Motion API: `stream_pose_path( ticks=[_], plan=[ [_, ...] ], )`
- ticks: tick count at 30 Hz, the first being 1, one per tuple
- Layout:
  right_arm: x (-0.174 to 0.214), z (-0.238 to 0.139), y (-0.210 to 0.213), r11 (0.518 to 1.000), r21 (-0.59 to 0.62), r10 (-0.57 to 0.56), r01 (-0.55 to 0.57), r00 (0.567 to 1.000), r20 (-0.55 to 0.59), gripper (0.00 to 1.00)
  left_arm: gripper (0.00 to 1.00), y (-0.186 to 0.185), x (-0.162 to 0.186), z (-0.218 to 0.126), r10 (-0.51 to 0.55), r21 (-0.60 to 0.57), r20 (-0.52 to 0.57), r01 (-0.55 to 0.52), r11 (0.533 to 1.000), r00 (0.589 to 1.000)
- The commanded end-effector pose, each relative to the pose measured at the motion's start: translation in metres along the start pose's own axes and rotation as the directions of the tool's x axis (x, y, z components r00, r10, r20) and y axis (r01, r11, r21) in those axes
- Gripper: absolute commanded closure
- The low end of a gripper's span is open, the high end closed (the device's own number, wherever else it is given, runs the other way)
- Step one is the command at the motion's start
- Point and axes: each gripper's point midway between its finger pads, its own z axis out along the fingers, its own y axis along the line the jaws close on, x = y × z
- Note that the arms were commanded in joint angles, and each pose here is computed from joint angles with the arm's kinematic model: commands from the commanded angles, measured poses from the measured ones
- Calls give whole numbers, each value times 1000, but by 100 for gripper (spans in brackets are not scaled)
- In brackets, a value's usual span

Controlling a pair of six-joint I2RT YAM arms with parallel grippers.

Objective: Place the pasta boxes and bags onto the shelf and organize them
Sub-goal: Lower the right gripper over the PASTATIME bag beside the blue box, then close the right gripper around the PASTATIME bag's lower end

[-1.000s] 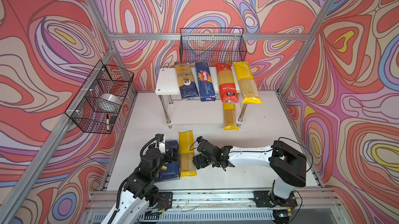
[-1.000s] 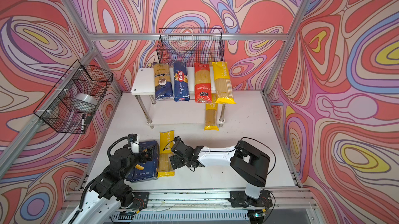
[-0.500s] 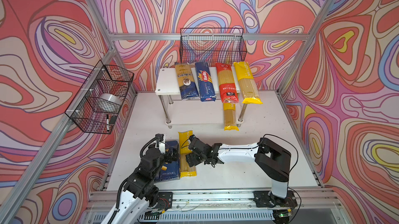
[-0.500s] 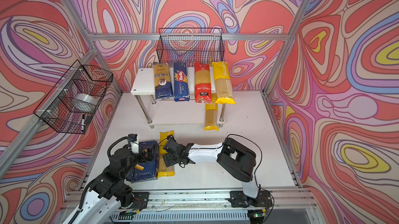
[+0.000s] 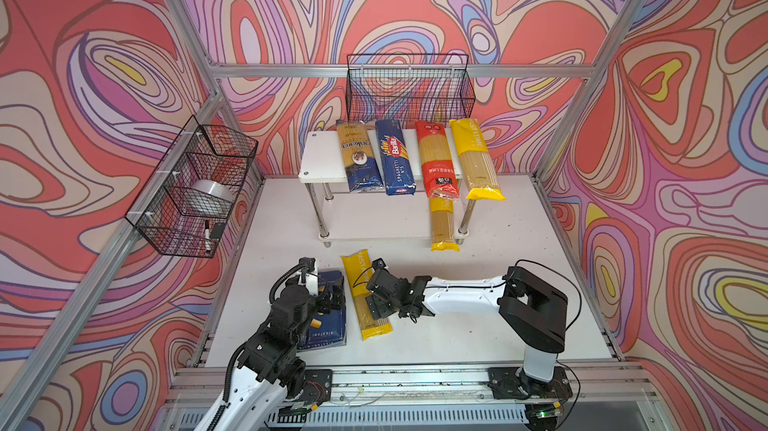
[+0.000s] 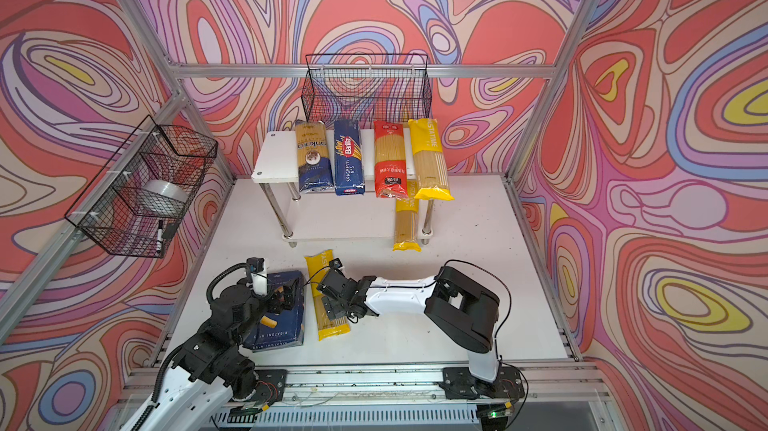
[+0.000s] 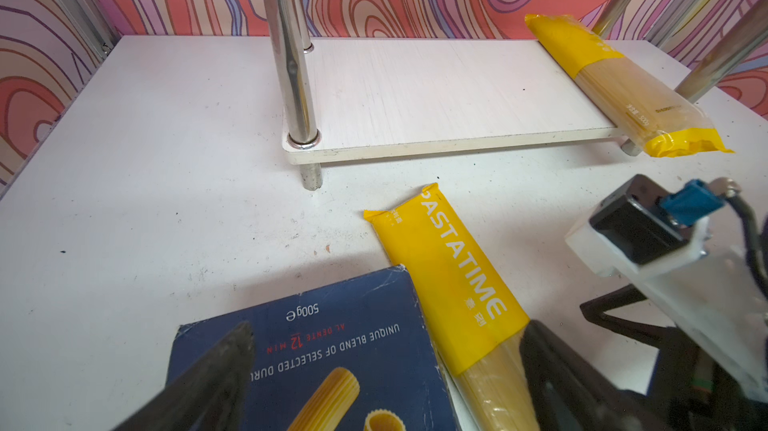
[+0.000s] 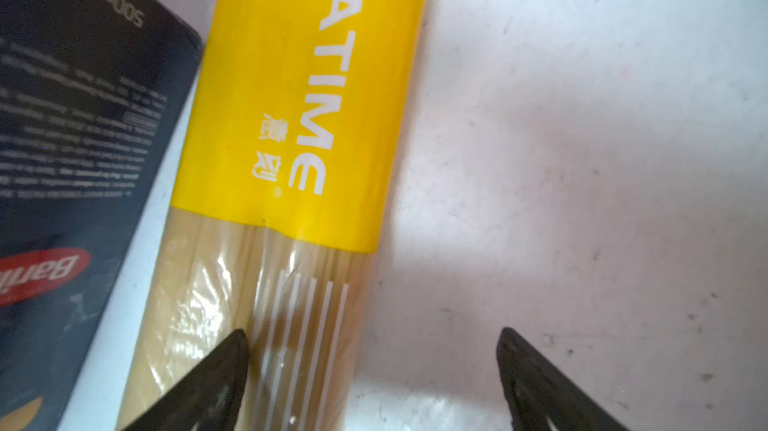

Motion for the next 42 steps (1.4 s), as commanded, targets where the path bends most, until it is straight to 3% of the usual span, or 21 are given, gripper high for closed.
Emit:
stream_pose_path(
  ticks=[1,5,12,24,42],
  plan=[
    [56,-2,-49,995,92,-19,38,981,-192,4,0,3,-3,-1,3,-15,12,-3,1000,1000],
    [39,-34,-20,993,-114,-50,40,995,-86,4,0,3,-3,-1,3,-16,12,-3,1000,1000],
    [18,-55,-7,967,-193,-162,168,986,47,2,0,3,-3,-1,3,-15,12,-3,1000,1000],
    [14,-21,17,948,-177,-269,265,963,3,1,0,3,-3,-1,4,-14,8,-4,1000,1000],
    [57,19,4,968,-110,-237,226,965,-109,3,0,2,-1,1,7,-13,-1,-7,1000,1000]
  ],
)
